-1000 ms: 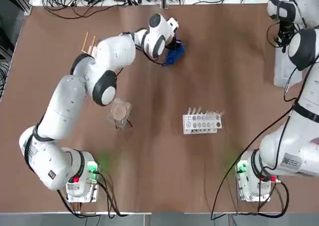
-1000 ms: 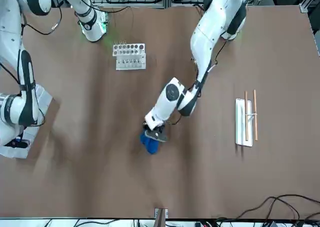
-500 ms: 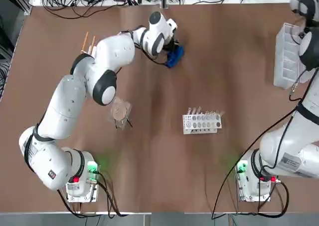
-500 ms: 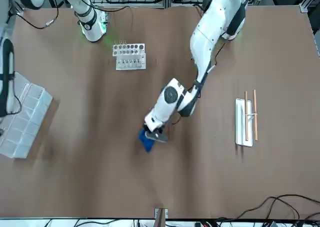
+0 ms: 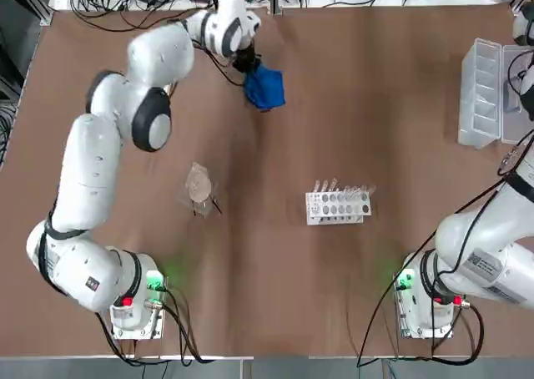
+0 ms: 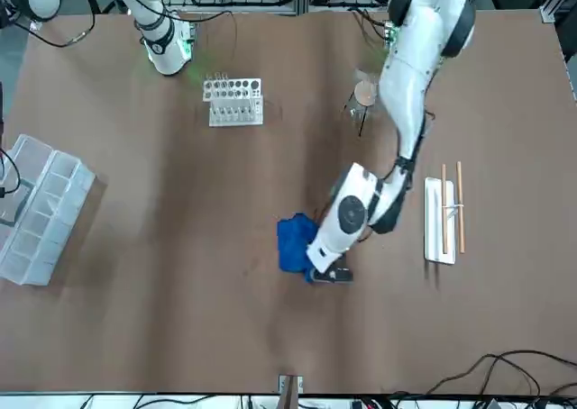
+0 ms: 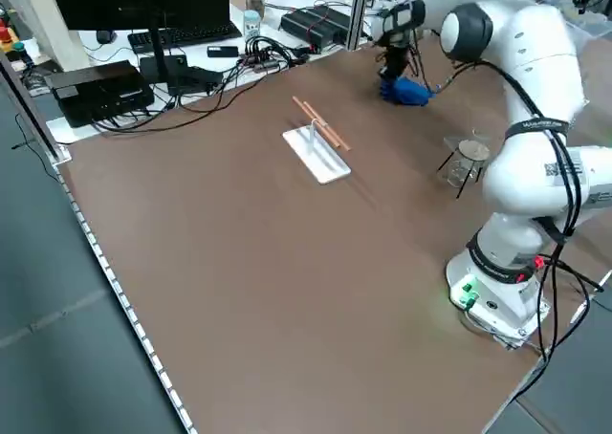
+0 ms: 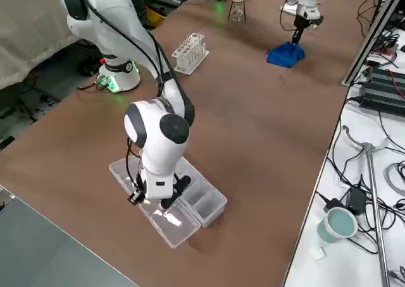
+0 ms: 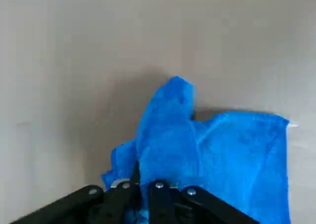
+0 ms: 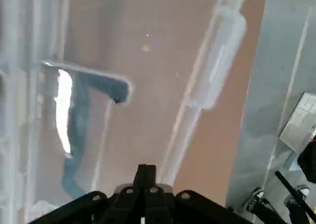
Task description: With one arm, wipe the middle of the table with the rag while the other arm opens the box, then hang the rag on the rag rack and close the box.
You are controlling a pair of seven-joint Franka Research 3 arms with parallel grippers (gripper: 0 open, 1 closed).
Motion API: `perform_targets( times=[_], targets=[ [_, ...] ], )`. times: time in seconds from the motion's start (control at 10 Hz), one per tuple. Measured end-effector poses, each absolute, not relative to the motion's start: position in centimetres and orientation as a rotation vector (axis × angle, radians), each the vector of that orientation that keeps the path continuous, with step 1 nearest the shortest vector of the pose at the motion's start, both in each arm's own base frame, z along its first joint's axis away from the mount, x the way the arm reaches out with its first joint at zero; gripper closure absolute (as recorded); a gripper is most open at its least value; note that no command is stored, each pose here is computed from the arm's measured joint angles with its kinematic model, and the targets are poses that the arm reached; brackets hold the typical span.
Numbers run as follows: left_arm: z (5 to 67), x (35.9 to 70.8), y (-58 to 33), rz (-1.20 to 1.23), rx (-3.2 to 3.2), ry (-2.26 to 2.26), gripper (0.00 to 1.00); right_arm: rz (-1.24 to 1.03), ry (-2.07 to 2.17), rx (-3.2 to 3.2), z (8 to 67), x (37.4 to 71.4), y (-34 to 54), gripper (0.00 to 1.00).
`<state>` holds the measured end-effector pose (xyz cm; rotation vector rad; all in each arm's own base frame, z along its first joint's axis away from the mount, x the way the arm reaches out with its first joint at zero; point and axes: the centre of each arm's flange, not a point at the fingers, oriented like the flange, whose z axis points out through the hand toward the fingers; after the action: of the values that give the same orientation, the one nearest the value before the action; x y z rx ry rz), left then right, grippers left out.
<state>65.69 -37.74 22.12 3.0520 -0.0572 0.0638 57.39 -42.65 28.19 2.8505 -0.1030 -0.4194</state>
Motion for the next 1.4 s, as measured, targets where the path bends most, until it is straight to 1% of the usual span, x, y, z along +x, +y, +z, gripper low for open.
perform_targets(
  times=[0.1, 0.2, 0.4, 0.5, 0.6, 0.7, 0.8, 1.1, 1.2, 1.4],
  targets=[
    [25.6, 65.3, -35.0, 0.093, 3.086, -0.058, 0.92, -0.404, -0.116, 2.936, 30.0, 59.0, -40.5, 0.96],
    [29.9, 64.6, -31.5, 0.107, 3.106, -0.017, 0.92, -0.375, -0.115, 2.989, 34.7, 60.6, -38.1, 0.87],
    [37.3, 62.8, -23.2, 0.022, 3.158, 0.111, 0.92, -0.236, -0.028, 3.005, 45.4, 62.8, -31.8, 0.58],
    [39.7, 62.1, -19.6, -0.032, 3.176, 0.180, 0.92, -0.166, -0.035, 3.014, 48.6, 63.4, -28.6, 0.42],
    [41.3, 61.6, -16.2, -0.080, 3.189, 0.198, 0.92, -0.105, -0.093, 3.074, 50.4, 63.8, -25.8, 0.26],
    [42.4, 61.4, -13.0, -0.123, 3.196, 0.172, 0.92, -0.073, -0.142, 3.164, 51.3, 64.0, -23.5, 0.12],
    [42.9, 61.4, -10.2, -0.153, 3.197, 0.150, 0.92, -0.057, -0.158, 3.225, 52.4, 64.0, -21.7, 0.02],
    [41.7, 61.8, -3.2, -0.201, 3.245, 0.064, 0.92, -0.025, -0.182, 3.244, 55.7, 63.4, -15.0, 0.02],
    [41.1, 62.1, -0.9, -0.211, 3.252, 0.039, 0.92, 0.008, -0.169, 3.243, 56.4, 62.4, -12.8, 0.02],
    [38.6, 63.0, 2.3, -0.207, 3.281, 0.018, 0.92, 0.069, -0.180, 3.244, 56.7, 59.0, -10.4, 0.01]
  ],
)
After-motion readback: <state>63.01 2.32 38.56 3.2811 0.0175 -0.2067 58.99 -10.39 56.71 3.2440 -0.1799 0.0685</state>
